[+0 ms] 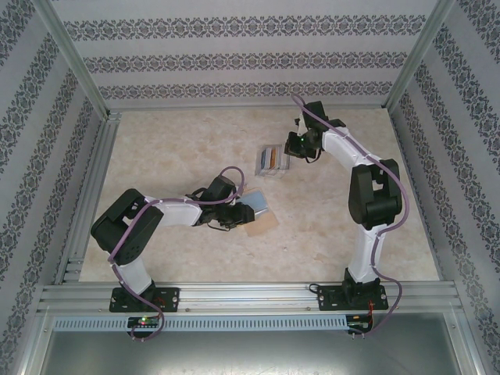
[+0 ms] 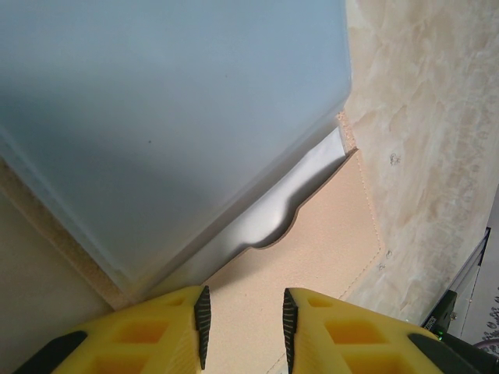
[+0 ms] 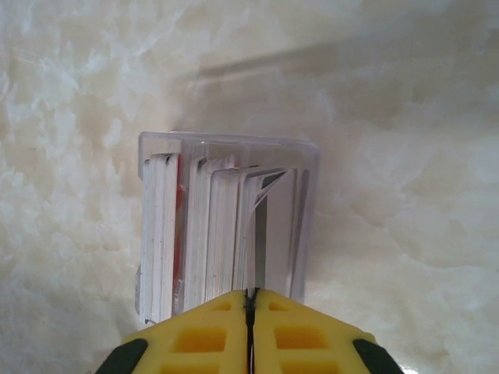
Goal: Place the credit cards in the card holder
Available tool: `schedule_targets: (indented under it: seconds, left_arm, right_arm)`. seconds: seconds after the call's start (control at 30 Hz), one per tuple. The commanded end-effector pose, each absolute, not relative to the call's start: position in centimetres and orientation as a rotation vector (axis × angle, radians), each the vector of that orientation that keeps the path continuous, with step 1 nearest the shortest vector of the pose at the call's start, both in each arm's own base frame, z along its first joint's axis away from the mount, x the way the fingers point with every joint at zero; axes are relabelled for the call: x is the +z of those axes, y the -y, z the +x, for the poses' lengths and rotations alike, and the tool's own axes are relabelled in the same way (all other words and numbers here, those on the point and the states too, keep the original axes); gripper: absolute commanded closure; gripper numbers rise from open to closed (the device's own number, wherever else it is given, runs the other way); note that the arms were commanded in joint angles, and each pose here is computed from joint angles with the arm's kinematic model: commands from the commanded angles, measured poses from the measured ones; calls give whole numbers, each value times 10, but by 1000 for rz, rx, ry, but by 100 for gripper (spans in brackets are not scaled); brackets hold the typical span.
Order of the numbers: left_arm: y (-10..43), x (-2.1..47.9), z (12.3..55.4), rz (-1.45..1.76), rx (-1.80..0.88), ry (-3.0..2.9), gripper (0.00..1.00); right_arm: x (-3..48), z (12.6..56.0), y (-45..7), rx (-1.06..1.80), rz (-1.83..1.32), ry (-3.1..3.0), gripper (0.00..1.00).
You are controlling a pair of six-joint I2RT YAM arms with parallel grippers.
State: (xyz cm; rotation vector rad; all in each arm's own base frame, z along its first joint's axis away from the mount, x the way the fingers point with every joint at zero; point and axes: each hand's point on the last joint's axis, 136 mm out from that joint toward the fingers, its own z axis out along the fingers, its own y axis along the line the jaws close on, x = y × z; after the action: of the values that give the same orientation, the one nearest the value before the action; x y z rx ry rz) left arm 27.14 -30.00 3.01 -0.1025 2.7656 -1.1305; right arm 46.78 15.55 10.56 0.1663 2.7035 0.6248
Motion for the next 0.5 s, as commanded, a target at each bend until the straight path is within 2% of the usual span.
schedule_targets:
  seconds: [0.0,0.13,0.27,0.47]
  left_arm:
    - [301,23,271,-93,-1119,-2770,67]
    - [302,23,271,-93,-1125,-2768,67]
    - [303,22,271,-93,-1135,-2771,67]
    - [303,23,272,-96,-1132,-2766,67]
  right_arm:
    - [122,465,-155,666,148,-2667,92]
    - [124,465,-150,681,156,-2661,96]
    - [127,465,-152,713,154,-2651,95]
    - [126,465,-154,752,161,-2645,89]
